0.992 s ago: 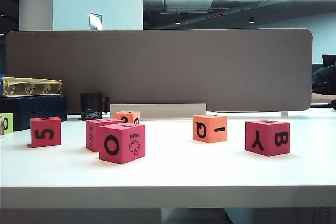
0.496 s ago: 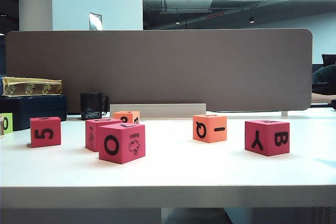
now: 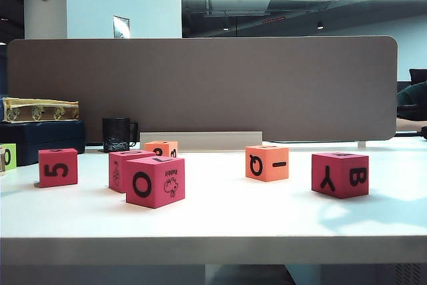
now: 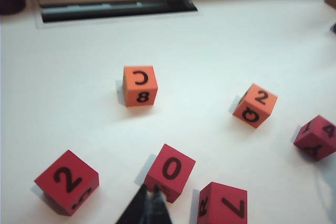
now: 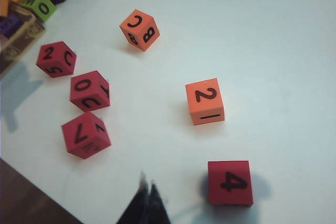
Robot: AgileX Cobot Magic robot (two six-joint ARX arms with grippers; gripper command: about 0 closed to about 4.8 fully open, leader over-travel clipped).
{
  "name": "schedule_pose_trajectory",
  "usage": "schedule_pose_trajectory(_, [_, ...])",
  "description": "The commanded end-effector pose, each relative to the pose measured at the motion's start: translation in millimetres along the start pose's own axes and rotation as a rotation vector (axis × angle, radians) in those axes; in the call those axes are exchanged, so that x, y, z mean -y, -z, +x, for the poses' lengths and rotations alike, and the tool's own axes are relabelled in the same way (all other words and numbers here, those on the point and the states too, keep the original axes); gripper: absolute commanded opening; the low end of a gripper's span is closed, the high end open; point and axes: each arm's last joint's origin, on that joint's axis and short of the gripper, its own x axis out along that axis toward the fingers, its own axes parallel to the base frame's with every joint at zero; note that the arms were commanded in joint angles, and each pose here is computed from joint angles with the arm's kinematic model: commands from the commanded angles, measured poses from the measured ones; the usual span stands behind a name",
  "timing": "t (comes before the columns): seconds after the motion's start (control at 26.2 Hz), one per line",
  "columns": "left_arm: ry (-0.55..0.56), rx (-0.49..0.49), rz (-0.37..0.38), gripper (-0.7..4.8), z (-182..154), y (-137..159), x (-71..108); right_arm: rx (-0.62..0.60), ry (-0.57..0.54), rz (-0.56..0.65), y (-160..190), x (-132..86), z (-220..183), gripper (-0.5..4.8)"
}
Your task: Select the appropriate blocks from the scattered letter blocks on the table and arrange them in a row to spell out "2024".
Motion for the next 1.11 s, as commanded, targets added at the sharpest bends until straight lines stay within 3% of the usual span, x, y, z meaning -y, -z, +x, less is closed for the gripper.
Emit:
schedule_pose_trajectory(0.04, [-0.011,-0.017,0.025,-0.06,9,0,2.3,-0.02,0.007,-0.036,-2,-3,11,-0.03])
schedule_pose_trajectory(0.34, [-0.003,-0.073,0.008,-0.06,29,4,-3.1,-0.106,-0.001,-0.018,2,1,35,-0.03])
schedule_pose_trajectory(0.53, [-0.003,-0.074,0.007,-0.06,37,-10,-5.9,-0.127,0.009,-0.037,1,2,38,-0.03])
schedule_pose_trajectory(0.72, [0.0,-0.091,0.004,-0.06,51,-33,-10.5,-0.141,0.023,-0.068,-10,-7,35,-0.03])
schedule_pose_trajectory(1.11, [-0.055,-0.15,0.035,-0.06,76,-44,-20.2,-0.193,0.01,-0.138,-24,-30,46,-0.03])
